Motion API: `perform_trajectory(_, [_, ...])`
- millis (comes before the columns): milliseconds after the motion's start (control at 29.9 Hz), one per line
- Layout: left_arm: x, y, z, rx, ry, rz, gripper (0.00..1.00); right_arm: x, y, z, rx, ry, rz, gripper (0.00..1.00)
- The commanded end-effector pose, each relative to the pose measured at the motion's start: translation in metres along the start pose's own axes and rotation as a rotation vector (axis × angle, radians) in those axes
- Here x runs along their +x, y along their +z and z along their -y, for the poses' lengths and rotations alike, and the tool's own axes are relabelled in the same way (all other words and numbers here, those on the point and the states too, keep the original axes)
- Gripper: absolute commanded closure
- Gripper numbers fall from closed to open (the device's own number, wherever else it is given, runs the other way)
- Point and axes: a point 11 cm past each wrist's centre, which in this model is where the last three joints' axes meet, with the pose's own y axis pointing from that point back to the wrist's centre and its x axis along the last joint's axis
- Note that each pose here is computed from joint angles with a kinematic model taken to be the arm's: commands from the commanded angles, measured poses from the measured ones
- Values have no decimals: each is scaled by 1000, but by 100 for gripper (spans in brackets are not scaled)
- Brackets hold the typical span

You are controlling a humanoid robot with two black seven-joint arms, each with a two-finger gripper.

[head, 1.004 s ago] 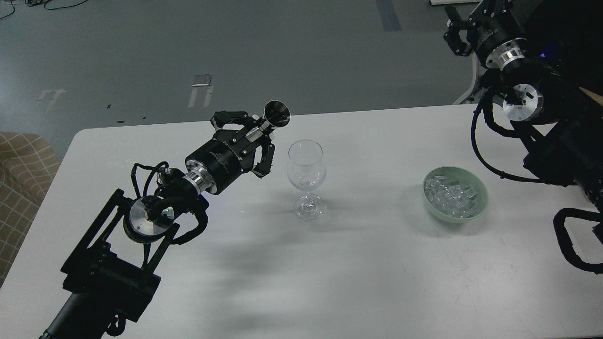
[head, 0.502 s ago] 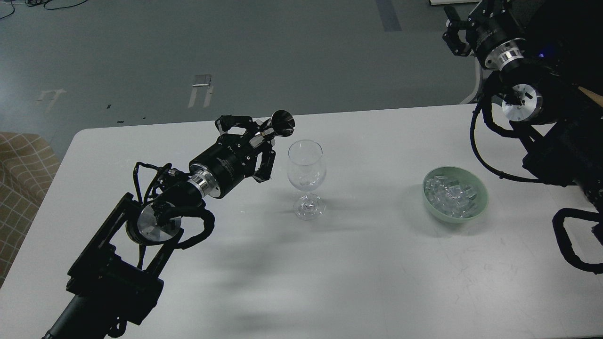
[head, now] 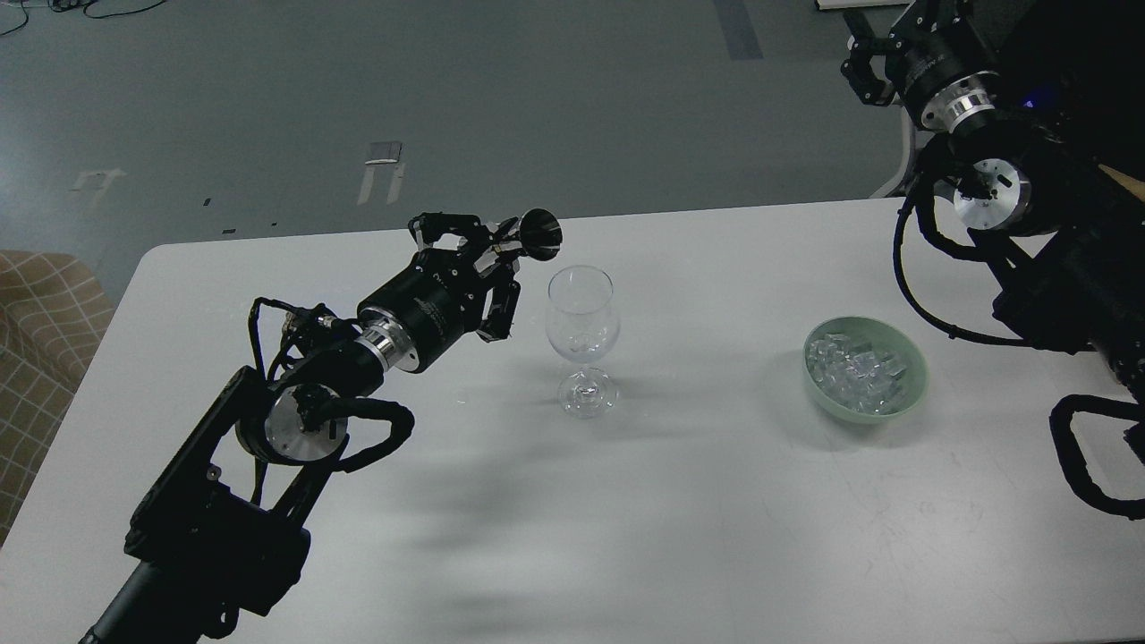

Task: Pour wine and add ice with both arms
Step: 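Tilt the jigger over the wine glass with the left gripper to pour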

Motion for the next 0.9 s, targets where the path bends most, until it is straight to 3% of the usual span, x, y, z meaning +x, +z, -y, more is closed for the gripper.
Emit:
perform_trajectory(0, [-5,-3,1,9,-13,9,99,0,0,0,0,0,0,0])
perform_trajectory(870, [-10,-7,6,-13,22,178,99,-2,0,1,1,0,1,0])
